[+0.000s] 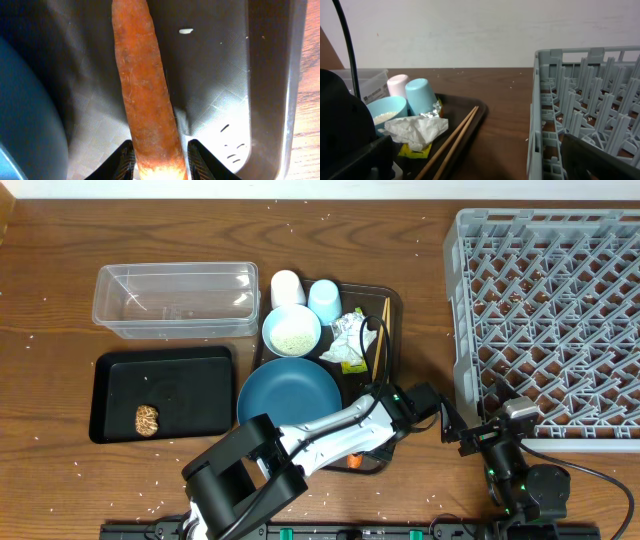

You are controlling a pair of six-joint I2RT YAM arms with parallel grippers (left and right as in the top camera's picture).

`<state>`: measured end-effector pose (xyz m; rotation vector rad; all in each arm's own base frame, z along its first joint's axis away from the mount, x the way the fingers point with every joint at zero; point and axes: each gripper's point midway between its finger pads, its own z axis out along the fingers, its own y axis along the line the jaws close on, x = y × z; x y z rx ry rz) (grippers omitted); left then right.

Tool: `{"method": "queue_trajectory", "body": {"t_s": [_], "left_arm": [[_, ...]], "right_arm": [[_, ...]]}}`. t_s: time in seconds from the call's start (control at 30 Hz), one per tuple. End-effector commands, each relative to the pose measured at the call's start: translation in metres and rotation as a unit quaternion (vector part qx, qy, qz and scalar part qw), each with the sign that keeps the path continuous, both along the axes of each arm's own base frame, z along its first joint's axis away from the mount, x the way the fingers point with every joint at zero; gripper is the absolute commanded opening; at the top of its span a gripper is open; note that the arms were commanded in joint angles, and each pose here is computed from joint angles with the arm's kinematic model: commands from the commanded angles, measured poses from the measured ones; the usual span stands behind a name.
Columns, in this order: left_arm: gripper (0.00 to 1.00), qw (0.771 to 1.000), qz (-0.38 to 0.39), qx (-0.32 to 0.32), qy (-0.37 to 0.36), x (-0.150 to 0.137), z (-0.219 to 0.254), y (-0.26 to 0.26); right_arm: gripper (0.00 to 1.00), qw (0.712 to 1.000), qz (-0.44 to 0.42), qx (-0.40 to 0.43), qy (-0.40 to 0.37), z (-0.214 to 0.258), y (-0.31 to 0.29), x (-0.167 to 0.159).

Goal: Sort waste into correct bins and load items into the dishwasher rack

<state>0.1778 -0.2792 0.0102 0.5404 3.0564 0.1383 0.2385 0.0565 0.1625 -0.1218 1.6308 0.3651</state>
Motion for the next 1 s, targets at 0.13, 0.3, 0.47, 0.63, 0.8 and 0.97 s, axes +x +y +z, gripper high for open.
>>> {"method": "queue_trajectory", "body": {"t_s": [0.13,0.3,0.47,0.63,0.8,0.97], "left_arm": [[0.36,1.0,0.005,0.003,0.009,-0.003,-0.0085,0.001],[0.36,1.0,0.005,0.003,0.009,-0.003,-0.0087,0.001],[0.36,1.0,0.005,0.004,0.01,-0.003,-0.0102,0.001],[0.37,1.0,-0.004,0.003,0.014,-0.0035,-0.0145,-0.0006],[0.37,1.0,-0.004,0.003,0.014,-0.0032,-0.0145,-0.0006],[0.36,1.0,-0.004,0.003,0.014,-0.0032,-0.0145,-0.0006]], "right_arm": [[0.99,1.0,0.003,-0.004,0.0,-0.0008,0.0016,-0.0005],[0.99,1.0,0.003,-0.004,0.0,-0.0008,0.0016,-0.0005],[0.99,1.0,0.003,-0.004,-0.001,-0.0007,0.0016,-0.0005],[0.99,1.0,0.003,-0.004,0.0,-0.0008,0.0016,-0.0005],[0.99,1.0,0.003,-0.004,0.0,-0.0008,0.0016,-0.0005],[0.99,1.0,0.003,-0.004,-0.001,-0.0007,0.0016,-0.0005]]}}
